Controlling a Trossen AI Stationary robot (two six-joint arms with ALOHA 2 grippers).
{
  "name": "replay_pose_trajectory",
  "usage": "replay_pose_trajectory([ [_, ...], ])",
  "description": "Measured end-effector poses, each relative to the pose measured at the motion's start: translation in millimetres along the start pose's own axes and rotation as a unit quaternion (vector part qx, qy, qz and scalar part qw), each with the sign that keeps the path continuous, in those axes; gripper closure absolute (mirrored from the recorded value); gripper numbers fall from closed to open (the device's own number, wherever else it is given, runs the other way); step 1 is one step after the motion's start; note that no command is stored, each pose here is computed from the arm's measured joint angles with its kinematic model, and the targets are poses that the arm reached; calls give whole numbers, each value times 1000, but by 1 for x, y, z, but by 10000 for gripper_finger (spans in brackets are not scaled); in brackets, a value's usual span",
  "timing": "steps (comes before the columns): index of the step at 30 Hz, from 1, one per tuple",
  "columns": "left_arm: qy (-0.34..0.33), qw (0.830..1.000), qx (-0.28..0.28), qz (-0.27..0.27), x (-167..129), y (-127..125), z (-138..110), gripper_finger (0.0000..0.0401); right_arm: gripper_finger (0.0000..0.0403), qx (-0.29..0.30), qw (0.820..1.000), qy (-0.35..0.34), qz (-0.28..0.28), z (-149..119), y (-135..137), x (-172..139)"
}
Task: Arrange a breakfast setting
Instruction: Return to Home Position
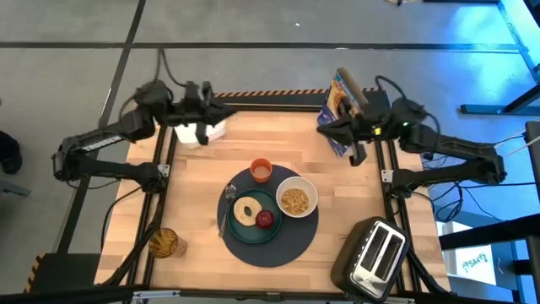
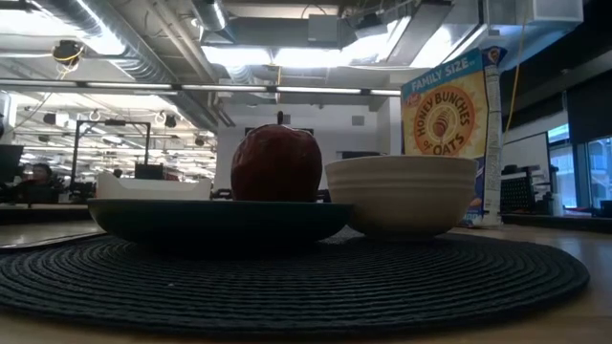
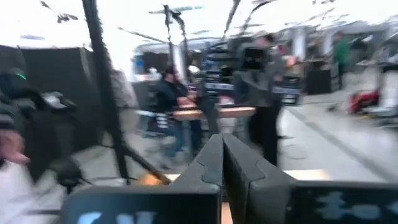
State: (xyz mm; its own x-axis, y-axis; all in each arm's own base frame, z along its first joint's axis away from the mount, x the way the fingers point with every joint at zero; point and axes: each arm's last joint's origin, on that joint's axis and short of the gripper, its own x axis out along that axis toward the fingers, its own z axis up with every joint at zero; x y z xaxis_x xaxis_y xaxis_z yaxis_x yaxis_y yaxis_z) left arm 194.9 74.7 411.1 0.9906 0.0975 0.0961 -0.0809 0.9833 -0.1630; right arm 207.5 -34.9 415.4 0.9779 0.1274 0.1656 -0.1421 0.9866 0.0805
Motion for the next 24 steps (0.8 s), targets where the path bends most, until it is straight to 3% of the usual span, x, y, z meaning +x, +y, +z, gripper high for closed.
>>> replay_pose_trajectory([
  [3, 6, 1000, 6, 8, -7, -3, -7, 400, 403, -29, 998, 40, -26, -3, -5, -11],
  [7, 42, 998, 45, -11, -1, -25, -52, 400, 403, 10, 992, 116, -43, -19, -8, -14],
  [11, 46, 997, 64, 5, -15, -37, -83, 400, 403, -15, 997, 75, -6, -31, 14, 0],
  [15, 4, 998, 64, 17, -52, -35, -86, 401, 403, -30, 997, 68, 20, -54, 32, 5],
  [20, -28, 995, 97, -28, -99, -38, -95, 401, 403, -48, 997, 53, 15, -50, 36, -19],
  [24, -18, 997, 54, -47, -115, -37, -123, 401, 403, -50, 998, 37, 11, -56, 33, -44],
])
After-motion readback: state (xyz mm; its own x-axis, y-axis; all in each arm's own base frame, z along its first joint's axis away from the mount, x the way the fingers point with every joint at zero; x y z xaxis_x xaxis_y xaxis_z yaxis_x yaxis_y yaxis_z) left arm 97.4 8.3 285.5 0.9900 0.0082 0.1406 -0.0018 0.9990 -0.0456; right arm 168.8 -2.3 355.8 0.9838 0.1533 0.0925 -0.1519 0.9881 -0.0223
